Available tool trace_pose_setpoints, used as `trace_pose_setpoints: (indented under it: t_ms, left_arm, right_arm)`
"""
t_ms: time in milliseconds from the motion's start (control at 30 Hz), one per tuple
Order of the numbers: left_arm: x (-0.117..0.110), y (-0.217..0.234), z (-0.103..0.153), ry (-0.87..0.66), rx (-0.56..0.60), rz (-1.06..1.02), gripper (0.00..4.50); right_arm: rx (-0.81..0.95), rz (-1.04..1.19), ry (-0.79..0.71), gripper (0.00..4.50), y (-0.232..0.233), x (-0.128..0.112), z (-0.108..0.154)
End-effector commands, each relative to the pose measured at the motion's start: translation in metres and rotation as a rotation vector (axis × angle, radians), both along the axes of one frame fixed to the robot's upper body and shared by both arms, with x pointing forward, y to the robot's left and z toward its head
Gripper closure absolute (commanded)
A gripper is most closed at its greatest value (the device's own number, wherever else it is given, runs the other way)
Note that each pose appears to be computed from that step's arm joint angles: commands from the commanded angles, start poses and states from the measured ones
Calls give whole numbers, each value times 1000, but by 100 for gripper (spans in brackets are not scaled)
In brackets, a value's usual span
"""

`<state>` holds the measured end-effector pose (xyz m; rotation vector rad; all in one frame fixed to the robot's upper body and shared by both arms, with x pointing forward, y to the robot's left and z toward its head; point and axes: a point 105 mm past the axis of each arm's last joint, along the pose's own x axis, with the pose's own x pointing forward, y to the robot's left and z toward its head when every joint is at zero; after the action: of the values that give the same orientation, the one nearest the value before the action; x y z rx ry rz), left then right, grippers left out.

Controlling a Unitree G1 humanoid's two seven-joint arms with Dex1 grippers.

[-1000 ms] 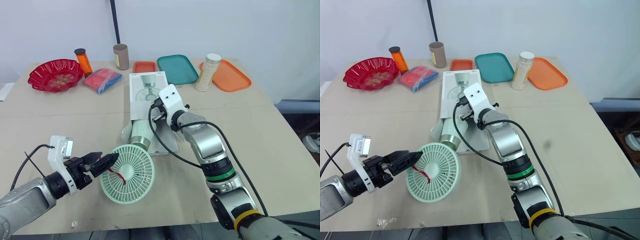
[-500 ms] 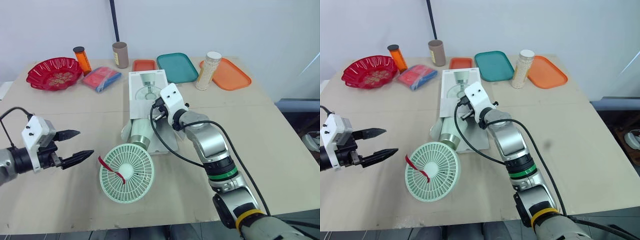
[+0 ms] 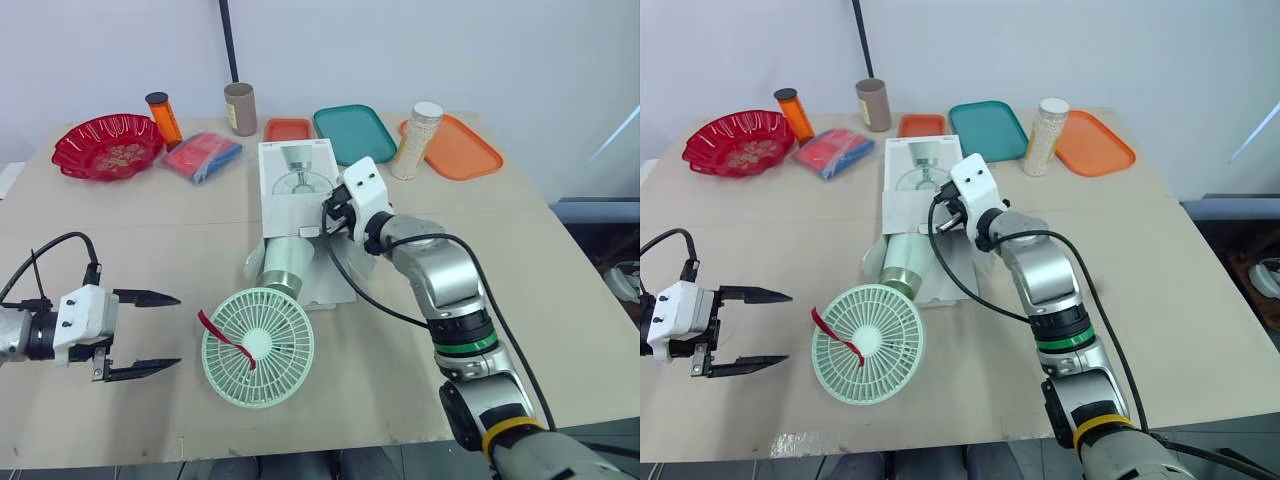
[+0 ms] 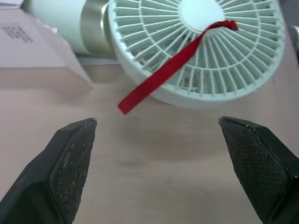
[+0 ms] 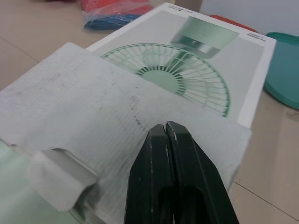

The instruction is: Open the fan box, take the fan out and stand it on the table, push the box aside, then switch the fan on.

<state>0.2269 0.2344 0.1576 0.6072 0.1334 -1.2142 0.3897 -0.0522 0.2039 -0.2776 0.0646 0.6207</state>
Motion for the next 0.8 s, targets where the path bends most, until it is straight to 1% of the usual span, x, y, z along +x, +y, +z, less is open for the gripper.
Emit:
trace_pose_setpoints:
  t_ms: [33,133,167,233,267,300,333,367,433,467,500,700,800]
  left_arm:
    - [0,-5,3,-27,-8,-27,2]
    - [1,-8,-1,-45,2,-44,2]
    - [3,-8,-1,-52,2,-44,0]
    - [6,-9,-1,-61,0,-41,0]
    - [5,-9,-1,-63,7,-50,0]
    - [6,-10,-2,-64,7,-52,0]
    - [7,-11,-2,-64,6,-53,0]
    - [7,-12,-4,-64,13,-63,0]
    - [8,-12,-6,-62,17,-68,0]
    - [9,-12,-7,-55,11,-59,0]
    - [9,-11,-9,-53,13,-64,0]
    - [7,-15,-14,-57,16,-102,0]
    - [5,-18,-19,-75,28,-140,0]
  right_arm:
    - [75,86,-95,450,4,-16,44]
    - [143,150,-78,450,1,-27,61]
    - [176,196,-56,425,0,-35,68]
    - [204,246,-29,371,-1,-44,75]
    - [203,269,-20,327,-2,-49,77]
    - [200,336,-8,273,-4,-62,81]
    - [195,386,2,236,-6,-72,84]
    - [169,452,20,187,-9,-86,84]
    - [119,525,48,85,-15,-104,81]
    - [85,553,64,41,-20,-112,77]
    - [57,575,77,13,-25,-119,74]
    - [-43,660,127,13,-46,-146,64]
    - [-84,698,186,13,-57,-160,58]
